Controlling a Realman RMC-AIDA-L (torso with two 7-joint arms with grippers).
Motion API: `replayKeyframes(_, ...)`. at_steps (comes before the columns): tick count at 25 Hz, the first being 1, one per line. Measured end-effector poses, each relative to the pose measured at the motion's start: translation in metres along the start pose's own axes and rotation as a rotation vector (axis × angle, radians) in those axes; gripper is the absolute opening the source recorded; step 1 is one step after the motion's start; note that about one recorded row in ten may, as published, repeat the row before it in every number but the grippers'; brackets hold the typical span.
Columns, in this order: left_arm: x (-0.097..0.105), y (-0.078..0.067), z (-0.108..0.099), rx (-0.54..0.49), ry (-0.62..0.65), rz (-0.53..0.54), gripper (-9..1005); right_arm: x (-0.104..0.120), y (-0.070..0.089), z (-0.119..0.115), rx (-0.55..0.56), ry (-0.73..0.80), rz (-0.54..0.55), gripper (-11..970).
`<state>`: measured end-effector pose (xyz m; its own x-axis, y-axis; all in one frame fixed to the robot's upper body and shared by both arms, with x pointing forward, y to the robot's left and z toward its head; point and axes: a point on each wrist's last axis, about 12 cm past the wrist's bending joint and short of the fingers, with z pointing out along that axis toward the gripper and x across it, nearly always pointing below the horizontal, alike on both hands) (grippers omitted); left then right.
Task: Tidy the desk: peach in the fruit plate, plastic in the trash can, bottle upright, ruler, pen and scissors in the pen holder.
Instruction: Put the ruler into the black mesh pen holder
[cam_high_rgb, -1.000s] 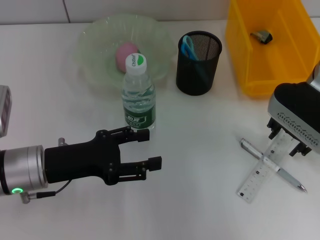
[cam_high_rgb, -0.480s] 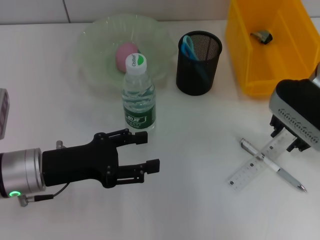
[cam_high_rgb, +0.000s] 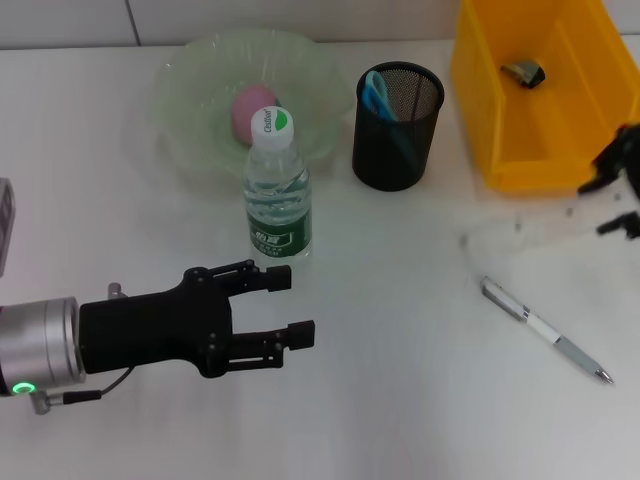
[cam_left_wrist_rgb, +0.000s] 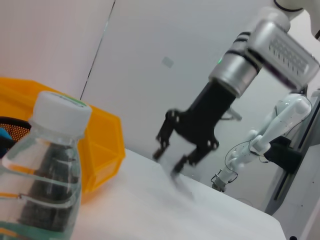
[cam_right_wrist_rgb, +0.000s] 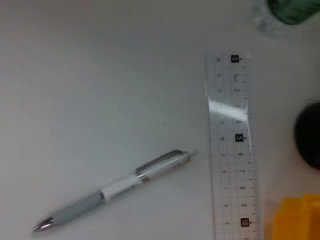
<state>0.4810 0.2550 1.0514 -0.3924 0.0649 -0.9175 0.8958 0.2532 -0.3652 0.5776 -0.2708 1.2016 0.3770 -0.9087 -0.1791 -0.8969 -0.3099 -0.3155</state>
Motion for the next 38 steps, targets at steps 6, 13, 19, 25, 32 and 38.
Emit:
replayKeyframes(6,-0.001,0.004,-0.005,-0.022,0.008,0.011,802,0.042,0.022,-0.034,0.303,-0.304,0.297,377)
replayKeyframes(13,-0.004,0.006,-0.009,-0.040,0.002,0.023,802,0.050,0.031,-0.008,0.543,-0.758,0.602,377)
replayKeyframes(19,-0.002,0.008,-0.012,-0.073,0.006,0.051,802,0.034,0.017,0.063,0.579,-1.062,0.927,377)
replayKeyframes(25,0.000,0.011,-0.010,-0.104,0.015,0.072,802,-0.002,-0.002,0.114,0.589,-1.143,1.115,376)
replayKeyframes(32,0.002,0.012,-0.008,-0.114,0.021,0.131,802,-0.025,-0.019,0.138,0.613,-1.085,1.171,376)
replayKeyframes(38,0.004,0.011,-0.010,-0.119,0.025,0.145,802,-0.027,-0.020,0.144,0.635,-1.032,1.160,377)
